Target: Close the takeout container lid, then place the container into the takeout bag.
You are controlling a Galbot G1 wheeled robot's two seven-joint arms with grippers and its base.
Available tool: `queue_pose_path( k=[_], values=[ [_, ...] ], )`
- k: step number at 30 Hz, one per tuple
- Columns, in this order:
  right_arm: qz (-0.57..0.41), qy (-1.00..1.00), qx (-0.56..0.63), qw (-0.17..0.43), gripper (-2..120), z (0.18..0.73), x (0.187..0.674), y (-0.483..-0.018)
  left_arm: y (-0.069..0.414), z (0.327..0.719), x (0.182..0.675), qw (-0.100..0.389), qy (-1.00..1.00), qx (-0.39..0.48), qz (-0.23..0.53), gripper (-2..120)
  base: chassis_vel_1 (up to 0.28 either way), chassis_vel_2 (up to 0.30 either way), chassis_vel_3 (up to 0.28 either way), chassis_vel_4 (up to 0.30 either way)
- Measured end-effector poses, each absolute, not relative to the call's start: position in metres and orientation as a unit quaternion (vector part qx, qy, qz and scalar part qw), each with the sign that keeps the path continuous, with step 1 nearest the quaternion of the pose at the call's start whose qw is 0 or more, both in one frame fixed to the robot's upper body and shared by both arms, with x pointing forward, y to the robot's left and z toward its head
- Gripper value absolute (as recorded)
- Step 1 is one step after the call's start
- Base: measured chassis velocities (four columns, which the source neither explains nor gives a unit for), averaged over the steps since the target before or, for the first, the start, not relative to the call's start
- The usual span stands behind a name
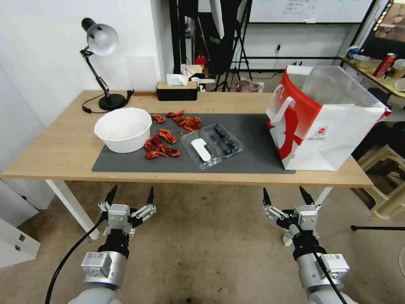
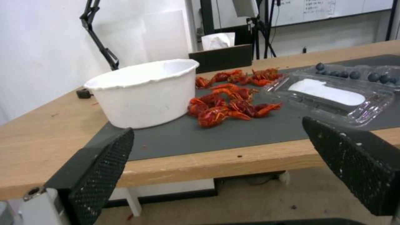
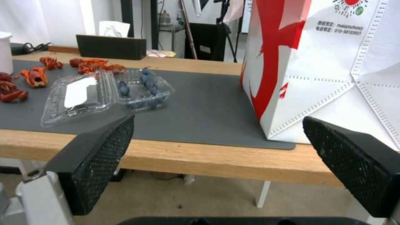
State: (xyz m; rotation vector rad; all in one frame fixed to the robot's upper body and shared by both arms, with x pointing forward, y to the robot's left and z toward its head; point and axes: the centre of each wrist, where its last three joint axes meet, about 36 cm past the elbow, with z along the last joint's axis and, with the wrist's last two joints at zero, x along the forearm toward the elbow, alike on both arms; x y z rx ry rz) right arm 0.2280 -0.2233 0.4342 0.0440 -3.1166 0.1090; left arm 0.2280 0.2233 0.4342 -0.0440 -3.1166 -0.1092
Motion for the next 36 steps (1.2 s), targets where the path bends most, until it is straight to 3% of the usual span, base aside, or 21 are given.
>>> queue_pose_path(
  k=[20, 23, 26, 36],
  values=[
    [0.035, -0.999, 0.014, 0.011, 100, 0.434, 0.228, -0.223, 0.223, 0.435, 0.228, 0.011, -0.999, -0.013, -0.032, 100, 0.0, 0.0, 0.0, 0.0],
    [0.034, -0.999, 0.018, 0.013, 100, 0.435, 0.228, -0.223, 0.215, 0.441, 0.227, 0.006, -1.0, -0.007, -0.009, 100, 0.0, 0.0, 0.0, 0.0],
    [0.027, -0.996, 0.075, 0.038, 100, 0.441, 0.226, -0.208, 0.176, 0.481, 0.218, -0.013, -0.992, 0.022, 0.127, 100, 0.0, 0.0, 0.0, 0.0],
    [0.018, -0.989, 0.131, 0.059, 100, 0.443, 0.229, -0.201, 0.164, 0.466, 0.219, 0.005, -0.987, 0.017, 0.158, 100, 0.0, 0.0, 0.0, 0.0]
  ],
)
